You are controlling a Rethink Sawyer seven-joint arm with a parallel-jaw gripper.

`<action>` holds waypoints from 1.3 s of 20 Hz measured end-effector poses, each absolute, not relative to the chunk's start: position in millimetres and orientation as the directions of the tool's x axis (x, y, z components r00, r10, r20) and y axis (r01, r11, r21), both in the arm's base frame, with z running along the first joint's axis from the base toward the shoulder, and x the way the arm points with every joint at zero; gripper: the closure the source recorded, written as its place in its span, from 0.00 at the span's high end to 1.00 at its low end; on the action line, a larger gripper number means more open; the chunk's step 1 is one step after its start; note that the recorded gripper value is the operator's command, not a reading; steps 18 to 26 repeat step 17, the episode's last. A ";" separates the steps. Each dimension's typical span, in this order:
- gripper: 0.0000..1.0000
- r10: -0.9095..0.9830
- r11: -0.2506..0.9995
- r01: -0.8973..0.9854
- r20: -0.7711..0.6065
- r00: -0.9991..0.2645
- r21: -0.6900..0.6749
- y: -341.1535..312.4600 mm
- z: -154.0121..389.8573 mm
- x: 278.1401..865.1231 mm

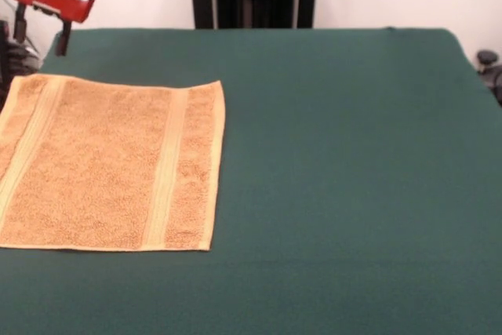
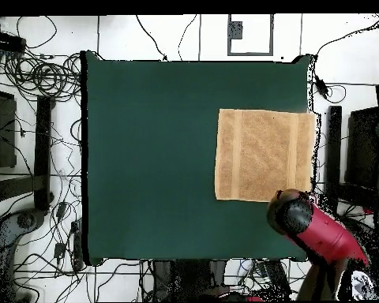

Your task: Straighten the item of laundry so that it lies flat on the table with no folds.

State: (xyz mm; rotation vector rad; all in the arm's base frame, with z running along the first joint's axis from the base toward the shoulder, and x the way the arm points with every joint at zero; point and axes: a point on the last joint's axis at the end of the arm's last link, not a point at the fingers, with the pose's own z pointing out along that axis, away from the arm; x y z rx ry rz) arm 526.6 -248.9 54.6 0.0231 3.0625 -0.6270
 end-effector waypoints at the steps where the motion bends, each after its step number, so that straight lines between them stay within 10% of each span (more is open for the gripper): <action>1: 1.00 0.011 0.922 0.021 -0.028 -1.000 -0.387 -248.8 57.6 529.7; 26: 1.00 -0.033 0.948 0.024 -0.171 -0.985 -0.319 -241.0 92.4 577.3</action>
